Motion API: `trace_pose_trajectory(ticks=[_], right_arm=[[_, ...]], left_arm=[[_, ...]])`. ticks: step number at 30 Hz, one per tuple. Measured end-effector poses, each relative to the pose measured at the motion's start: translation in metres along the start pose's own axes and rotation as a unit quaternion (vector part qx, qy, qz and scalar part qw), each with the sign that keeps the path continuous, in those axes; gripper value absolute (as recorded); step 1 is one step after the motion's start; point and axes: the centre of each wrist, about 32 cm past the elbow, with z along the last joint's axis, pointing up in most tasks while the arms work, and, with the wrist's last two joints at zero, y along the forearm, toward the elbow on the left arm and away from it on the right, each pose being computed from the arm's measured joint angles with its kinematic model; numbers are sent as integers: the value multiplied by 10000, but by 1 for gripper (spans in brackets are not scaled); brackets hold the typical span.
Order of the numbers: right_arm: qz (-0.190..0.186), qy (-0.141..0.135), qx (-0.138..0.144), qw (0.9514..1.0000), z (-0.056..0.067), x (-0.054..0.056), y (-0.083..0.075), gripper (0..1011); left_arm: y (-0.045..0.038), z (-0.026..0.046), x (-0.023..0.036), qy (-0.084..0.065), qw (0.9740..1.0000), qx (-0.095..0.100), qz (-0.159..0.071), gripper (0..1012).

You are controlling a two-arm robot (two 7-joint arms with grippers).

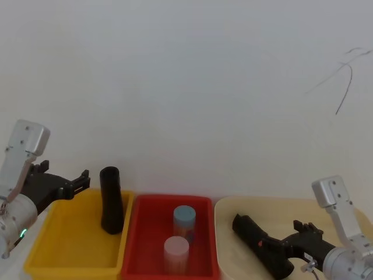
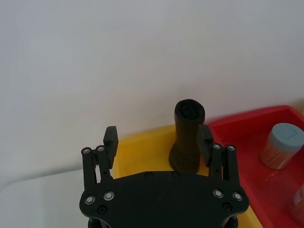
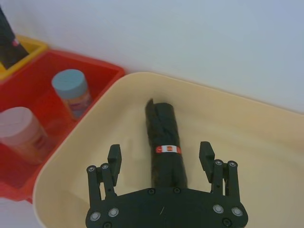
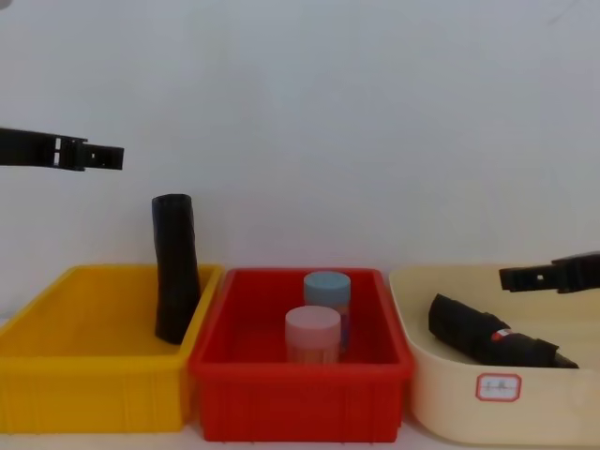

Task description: Pick up the garbage bag with the one hand and transfer it to the other hand.

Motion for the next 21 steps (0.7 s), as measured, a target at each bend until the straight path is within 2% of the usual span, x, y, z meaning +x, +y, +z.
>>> trace_pose_trajectory(ticks=[13, 21], right_arm=[[554, -331, 164, 9978, 164, -171, 37, 1001], [1019, -521, 200, 9932, 341, -358, 227, 1001]], left_arm=[[-2, -11, 2, -14, 10000, 58, 80, 1002], [-2, -17, 2, -15, 9999, 76, 103, 1002]])
